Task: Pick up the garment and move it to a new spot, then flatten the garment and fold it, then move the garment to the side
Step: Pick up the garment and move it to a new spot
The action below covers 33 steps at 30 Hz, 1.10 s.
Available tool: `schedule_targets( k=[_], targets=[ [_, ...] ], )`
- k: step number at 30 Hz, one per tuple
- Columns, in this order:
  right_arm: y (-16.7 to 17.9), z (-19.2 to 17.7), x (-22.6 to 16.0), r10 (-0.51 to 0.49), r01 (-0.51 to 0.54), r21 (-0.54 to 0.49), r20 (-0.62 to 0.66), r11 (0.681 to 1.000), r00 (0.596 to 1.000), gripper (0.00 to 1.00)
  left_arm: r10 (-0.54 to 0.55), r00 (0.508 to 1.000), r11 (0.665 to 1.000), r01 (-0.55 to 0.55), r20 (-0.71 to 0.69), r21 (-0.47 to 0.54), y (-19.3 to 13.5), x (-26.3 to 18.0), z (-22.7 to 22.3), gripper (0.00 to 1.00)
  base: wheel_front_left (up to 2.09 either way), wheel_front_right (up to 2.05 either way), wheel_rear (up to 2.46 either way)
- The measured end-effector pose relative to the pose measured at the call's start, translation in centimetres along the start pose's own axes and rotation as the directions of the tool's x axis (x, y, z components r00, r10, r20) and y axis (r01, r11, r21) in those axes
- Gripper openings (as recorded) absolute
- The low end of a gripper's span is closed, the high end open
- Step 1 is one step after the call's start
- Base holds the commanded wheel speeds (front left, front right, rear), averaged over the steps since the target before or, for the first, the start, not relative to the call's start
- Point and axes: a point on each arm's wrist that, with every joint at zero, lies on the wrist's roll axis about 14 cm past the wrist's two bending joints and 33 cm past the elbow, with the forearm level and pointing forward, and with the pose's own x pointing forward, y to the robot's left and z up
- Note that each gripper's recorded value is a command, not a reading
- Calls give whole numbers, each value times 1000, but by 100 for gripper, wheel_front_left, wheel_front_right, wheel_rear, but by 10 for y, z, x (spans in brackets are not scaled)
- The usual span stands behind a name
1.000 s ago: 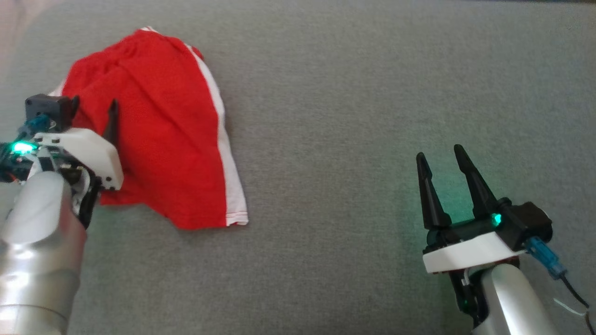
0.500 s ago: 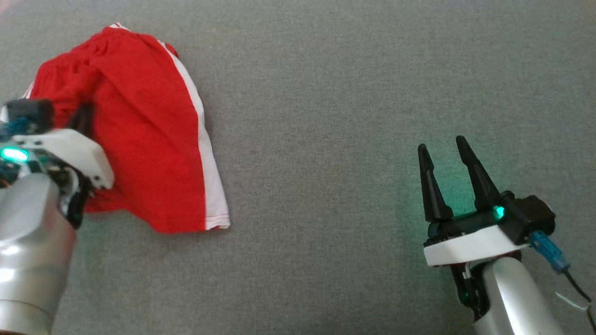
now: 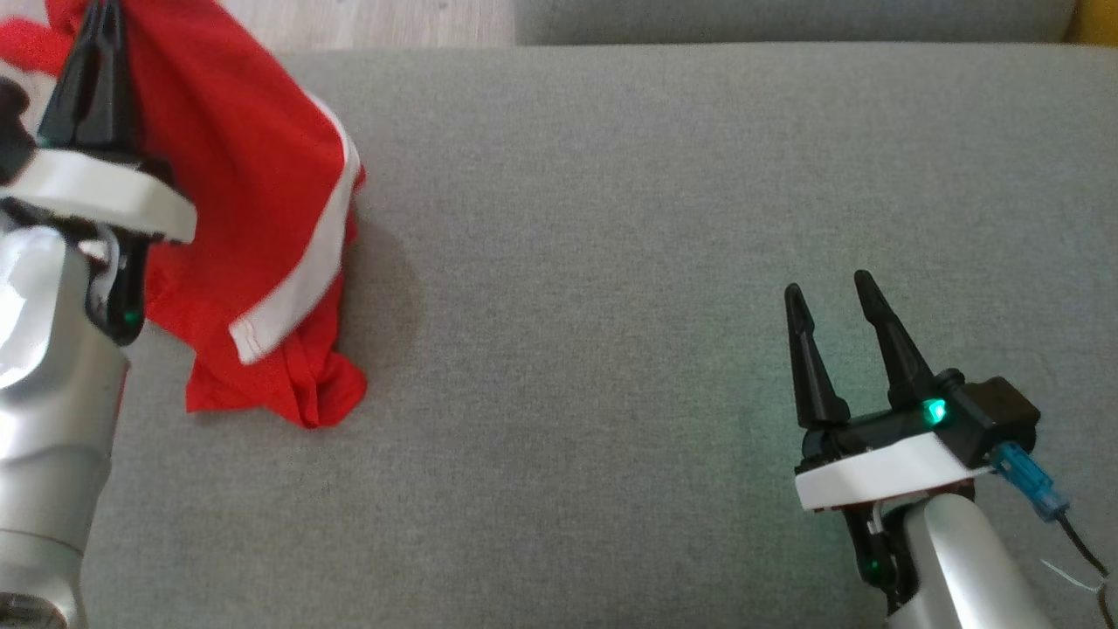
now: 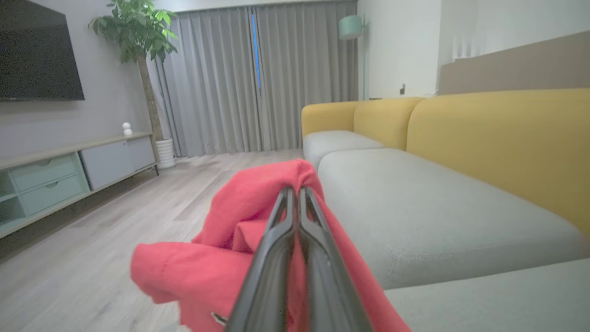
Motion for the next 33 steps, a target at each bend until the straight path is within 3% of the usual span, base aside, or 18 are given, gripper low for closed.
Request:
schedule_targets(
  k=[7, 13, 18, 27, 28, 29, 30, 33],
  targets=[
    [-1, 11, -7, -13, 12, 14, 28, 1000, 1000, 100, -101, 984, 995, 100, 146, 10, -38, -2, 48, 0, 0, 0, 0],
    [-14, 16, -20, -63, 62, 17, 37, 998, 997, 100, -269, 955, 961, 275, 124, -34, -119, -3, 40, 0, 0, 0, 0],
    [-32, 22, -31, -121, 120, 17, 54, 993, 991, 100, -418, 899, 899, 430, 132, -80, -193, -1, 41, 0, 0, 0, 0],
    [-78, 47, -51, -264, 263, 19, 123, 965, 957, 100, -636, 764, 744, 644, 109, -180, -317, -7, 14, 0, 0, 0, 0],
    [-83, 48, -54, -280, 280, 19, 123, 960, 952, 100, -653, 751, 730, 658, 96, -187, -326, -7, 7, 24, 0, 0, 0],
    [-88, 48, -57, -296, 296, 18, 125, 955, 947, 100, -670, 737, 714, 672, 84, -196, -335, -8, 1, 85, 0, 0, 0],
    [-92, 49, -60, -310, 310, 19, 124, 951, 943, 100, -687, 723, 699, 685, 74, -206, -343, -9, -6, 100, 0, 0, 0],
    [-102, 47, -68, -344, 345, 13, 116, 938, 932, 100, -704, 708, 680, 697, 63, -228, -356, -8, -22, 100, 0, 0, 0]
  ],
)
